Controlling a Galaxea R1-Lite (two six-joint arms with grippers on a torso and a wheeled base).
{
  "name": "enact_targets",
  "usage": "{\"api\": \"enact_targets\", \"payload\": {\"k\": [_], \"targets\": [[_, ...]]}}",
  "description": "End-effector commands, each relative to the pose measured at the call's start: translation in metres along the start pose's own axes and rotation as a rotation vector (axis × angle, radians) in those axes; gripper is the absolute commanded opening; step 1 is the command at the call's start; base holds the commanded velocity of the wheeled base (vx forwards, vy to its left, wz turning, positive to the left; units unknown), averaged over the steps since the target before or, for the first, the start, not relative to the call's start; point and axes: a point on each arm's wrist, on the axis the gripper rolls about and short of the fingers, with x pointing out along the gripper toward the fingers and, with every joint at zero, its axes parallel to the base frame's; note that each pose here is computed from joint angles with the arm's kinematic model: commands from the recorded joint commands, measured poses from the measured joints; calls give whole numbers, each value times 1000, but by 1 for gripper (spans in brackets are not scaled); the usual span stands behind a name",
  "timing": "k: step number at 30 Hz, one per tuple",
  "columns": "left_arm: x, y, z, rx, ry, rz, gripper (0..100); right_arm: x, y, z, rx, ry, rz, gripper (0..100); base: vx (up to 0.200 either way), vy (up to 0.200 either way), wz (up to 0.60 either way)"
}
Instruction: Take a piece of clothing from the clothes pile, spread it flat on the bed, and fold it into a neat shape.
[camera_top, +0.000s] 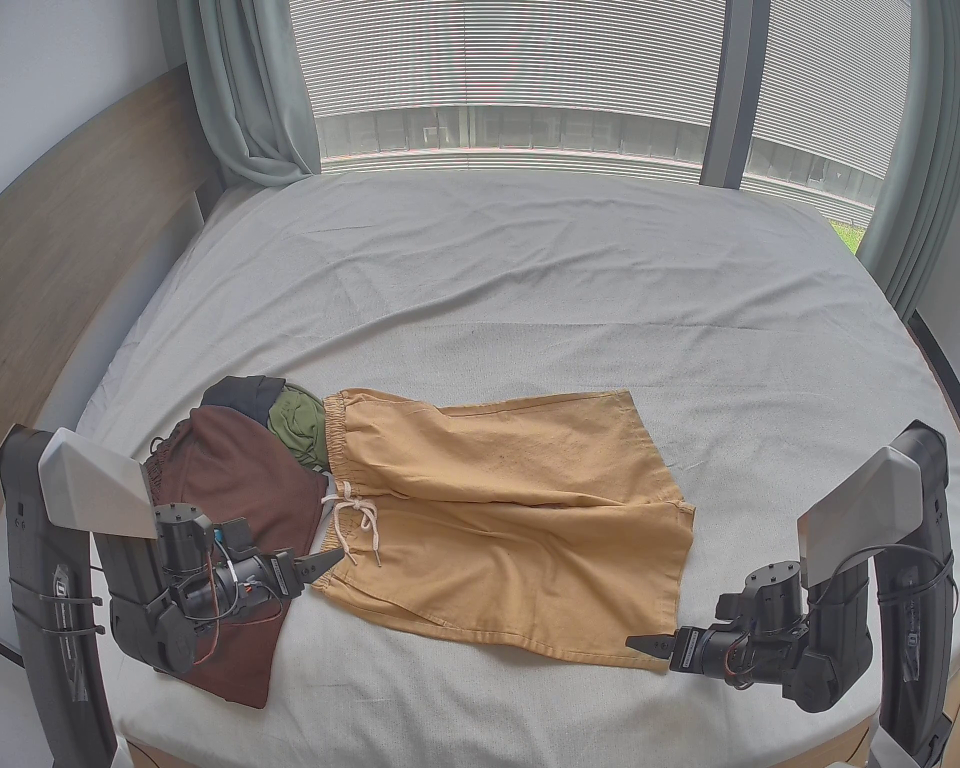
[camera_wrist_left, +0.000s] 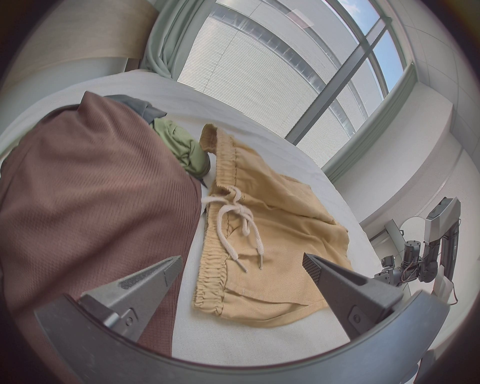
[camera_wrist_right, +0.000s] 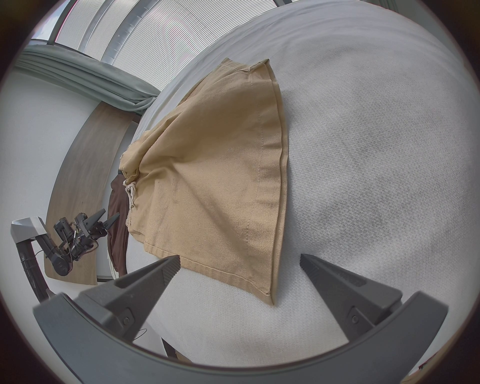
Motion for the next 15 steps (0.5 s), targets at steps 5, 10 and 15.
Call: {"api": "enact_targets", "payload": {"k": [5,10,15], "targets": [[7,8,-16,-29,49,21,100,1,0,-1,0,3,0,100,0,0,0],[9,10,-21,-52,62,26,100,2,0,0,0,0,2,100,0,0,0],[14,14,-25,-49,69,26,100,3,0,1,-2,-3,3,100,0,0,0]]}}
